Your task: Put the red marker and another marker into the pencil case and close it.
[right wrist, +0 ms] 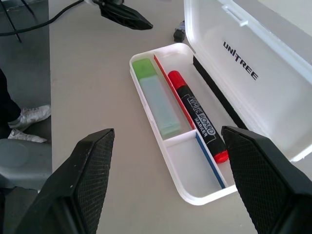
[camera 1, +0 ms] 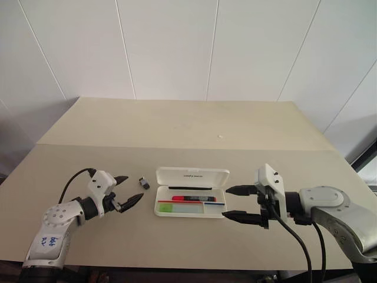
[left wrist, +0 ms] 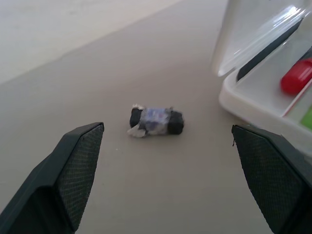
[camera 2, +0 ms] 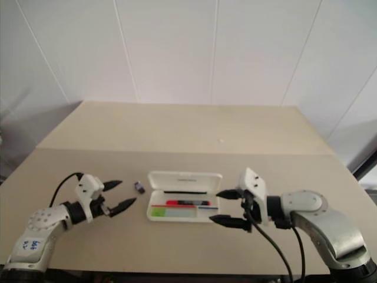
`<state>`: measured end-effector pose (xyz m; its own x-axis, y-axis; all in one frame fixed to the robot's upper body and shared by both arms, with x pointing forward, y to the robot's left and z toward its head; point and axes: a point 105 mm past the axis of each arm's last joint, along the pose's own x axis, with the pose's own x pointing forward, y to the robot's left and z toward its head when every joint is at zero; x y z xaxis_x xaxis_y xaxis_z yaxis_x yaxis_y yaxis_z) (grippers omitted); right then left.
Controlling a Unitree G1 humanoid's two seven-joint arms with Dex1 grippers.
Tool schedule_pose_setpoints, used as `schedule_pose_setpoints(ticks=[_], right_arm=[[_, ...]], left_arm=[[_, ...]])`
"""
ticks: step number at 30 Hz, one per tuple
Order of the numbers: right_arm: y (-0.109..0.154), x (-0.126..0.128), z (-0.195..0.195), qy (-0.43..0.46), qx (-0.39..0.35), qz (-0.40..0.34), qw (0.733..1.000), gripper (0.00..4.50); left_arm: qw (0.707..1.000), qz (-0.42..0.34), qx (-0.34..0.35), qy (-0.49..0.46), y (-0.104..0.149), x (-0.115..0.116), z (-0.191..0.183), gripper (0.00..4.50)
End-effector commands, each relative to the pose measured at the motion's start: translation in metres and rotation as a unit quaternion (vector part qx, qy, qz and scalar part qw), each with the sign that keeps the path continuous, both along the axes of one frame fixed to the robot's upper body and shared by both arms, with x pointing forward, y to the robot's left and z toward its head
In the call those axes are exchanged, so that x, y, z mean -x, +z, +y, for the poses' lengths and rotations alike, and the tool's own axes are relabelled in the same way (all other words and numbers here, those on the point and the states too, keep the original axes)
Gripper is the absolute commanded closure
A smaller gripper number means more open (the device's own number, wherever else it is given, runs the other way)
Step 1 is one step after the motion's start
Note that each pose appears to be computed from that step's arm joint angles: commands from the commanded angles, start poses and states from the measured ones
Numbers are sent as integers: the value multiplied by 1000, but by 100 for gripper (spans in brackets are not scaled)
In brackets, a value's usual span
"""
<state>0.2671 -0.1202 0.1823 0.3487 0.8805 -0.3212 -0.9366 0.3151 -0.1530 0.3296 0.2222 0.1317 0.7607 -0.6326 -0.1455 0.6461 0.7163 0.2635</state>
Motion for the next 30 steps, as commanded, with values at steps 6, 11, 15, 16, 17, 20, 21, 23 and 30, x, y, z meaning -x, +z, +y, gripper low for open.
schedule_pose_setpoints(ticks=[6, 11, 15, 16, 17, 20, 21, 23, 30], right_arm=[[9, -3, 3, 5, -1, -28, 1000, 3], [8, -3, 1, -3, 1, -30, 1000, 3], [9, -4, 0, -12, -1, -35, 999, 3], [9, -4, -1, -15, -1, -36, 999, 3], [9, -3, -1, -17, -1, -37, 999, 3], [9, -3, -1, -23, -3, -37, 999, 3], [8, -2, -1, -24, -3, -38, 999, 3], [8, -2, -1, -27, -5, -39, 999, 3], [8, -4, 0, -35, -10, -43, 998, 3]], left_arm=[[999, -8, -1, -39, 6, -22, -7, 0], [998, 6, 5, -57, 1, -33, -16, 0], [998, 21, -6, -59, -5, -39, -17, 0], [998, 23, -9, -56, -6, -41, -16, 0], [998, 25, -10, -54, -6, -43, -14, 0], [998, 28, -10, -46, -5, -49, -11, 0], [999, 30, -11, -44, -6, -50, -10, 0], [999, 32, -13, -41, -6, -54, -8, 0], [997, 49, -12, -65, -6, -61, -14, 0]])
